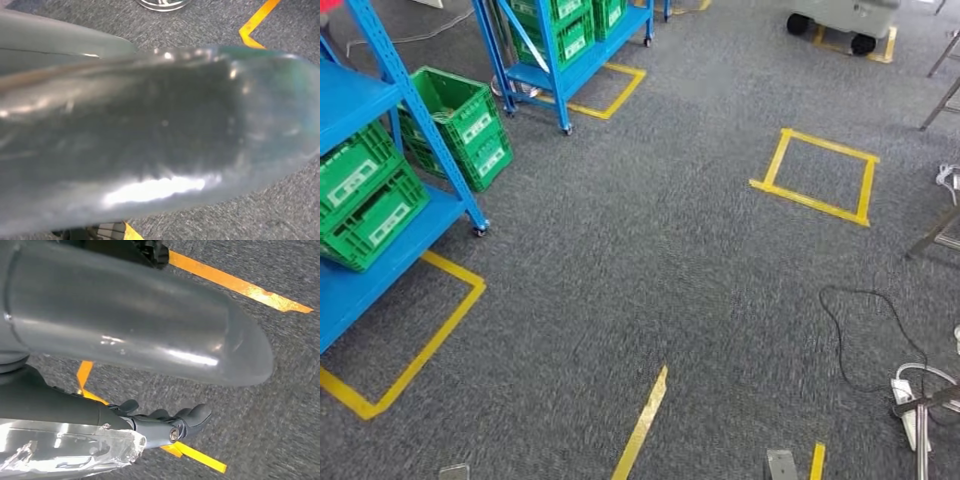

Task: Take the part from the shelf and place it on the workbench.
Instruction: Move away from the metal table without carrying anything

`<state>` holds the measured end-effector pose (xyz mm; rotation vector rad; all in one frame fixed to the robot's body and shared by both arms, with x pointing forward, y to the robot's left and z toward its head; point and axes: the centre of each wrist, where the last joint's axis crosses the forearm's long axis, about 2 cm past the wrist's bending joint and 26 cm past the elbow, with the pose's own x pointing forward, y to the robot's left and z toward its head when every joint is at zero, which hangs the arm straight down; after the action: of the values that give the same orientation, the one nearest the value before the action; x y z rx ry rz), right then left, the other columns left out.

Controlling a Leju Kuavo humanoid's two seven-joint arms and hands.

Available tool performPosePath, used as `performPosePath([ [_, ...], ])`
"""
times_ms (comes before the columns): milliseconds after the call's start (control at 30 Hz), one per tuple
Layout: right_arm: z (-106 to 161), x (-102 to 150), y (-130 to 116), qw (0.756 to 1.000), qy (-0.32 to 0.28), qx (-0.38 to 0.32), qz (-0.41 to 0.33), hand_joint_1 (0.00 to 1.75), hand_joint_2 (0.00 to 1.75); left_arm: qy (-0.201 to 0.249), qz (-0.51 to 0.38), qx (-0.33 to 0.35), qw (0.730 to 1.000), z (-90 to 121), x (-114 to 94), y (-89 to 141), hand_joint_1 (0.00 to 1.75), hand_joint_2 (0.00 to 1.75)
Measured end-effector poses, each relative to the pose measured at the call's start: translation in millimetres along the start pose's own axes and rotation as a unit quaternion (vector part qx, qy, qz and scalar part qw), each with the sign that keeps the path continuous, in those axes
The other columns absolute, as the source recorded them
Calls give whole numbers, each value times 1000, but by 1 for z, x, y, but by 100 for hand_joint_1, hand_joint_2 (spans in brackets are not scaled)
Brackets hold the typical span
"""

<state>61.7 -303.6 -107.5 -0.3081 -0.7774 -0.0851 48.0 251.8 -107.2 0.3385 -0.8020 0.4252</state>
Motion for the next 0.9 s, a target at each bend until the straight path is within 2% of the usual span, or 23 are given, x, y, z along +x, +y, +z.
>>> performPosePath([
  [167, 1, -2, 0, 1000, 7, 16, -6, 0, 0, 4, 14, 9, 1000, 0, 0, 0, 0, 0],
  [333, -5, 8, 5, 998, 0, 41, -37, 0, 0, 6, 31, 27, 999, -3, 1, 4, 0, 0],
  [567, -5, 11, 12, 986, -4, 74, -152, 0, 0, 7, 42, 34, 999, -5, 2, 9, 0, 0],
  [900, -4, 9, 11, 982, -5, 68, -176, 0, 0, 4, 53, 30, 998, -8, 4, 11, 0, 0],
])
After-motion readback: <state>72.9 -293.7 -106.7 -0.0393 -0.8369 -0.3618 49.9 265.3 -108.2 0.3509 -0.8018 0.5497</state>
